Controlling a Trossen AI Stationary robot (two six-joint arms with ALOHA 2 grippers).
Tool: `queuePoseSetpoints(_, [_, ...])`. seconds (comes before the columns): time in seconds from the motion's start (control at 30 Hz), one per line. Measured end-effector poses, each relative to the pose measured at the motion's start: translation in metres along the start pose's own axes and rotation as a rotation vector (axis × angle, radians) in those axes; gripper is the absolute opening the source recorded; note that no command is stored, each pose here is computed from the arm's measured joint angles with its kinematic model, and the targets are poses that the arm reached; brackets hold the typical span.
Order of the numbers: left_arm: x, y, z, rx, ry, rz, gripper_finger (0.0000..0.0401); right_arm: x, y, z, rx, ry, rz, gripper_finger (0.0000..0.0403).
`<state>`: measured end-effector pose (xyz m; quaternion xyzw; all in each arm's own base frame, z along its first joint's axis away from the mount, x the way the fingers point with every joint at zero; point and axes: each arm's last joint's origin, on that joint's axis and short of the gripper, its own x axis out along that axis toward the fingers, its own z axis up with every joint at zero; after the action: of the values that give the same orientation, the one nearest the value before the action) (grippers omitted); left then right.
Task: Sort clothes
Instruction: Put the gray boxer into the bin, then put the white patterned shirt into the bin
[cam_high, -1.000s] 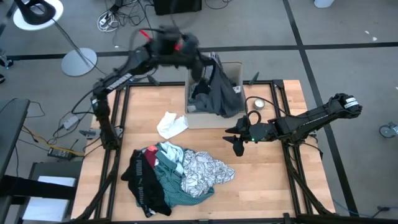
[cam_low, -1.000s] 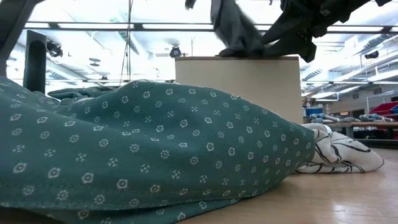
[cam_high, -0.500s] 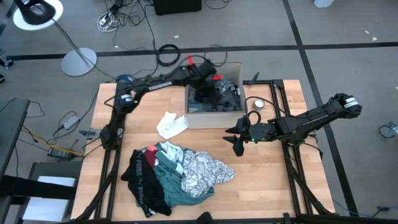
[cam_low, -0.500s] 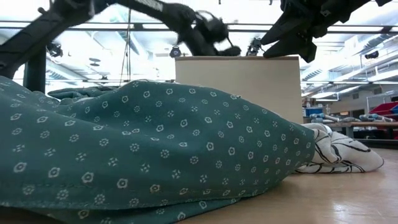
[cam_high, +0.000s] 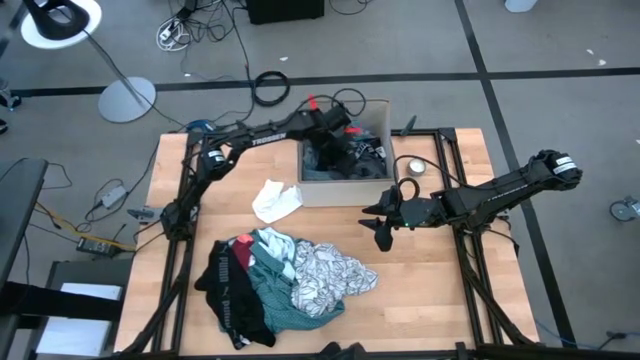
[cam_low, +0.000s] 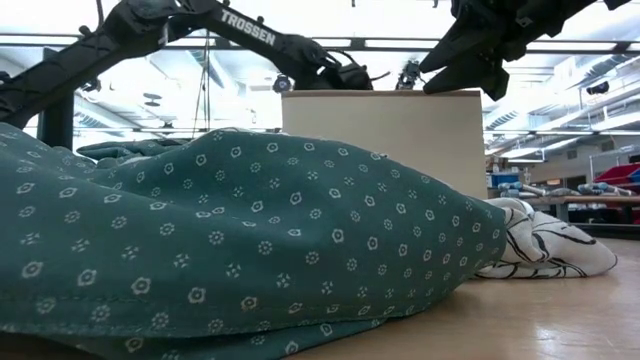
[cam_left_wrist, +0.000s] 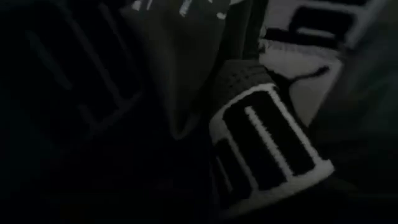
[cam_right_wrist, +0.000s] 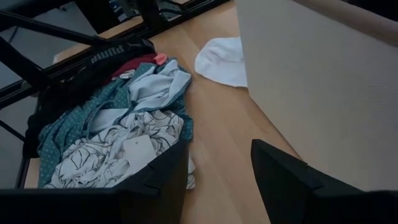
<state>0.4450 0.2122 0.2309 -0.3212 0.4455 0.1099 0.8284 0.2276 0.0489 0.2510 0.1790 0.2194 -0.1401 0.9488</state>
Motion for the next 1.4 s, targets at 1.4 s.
queuePoseSetpoints(1.4, [-0.273,-0.052,-0.269,0.317,-0.678,0.065,0.0101,0.007,0.018,-0.002,-0.106,-0.055,0.096,0.0173])
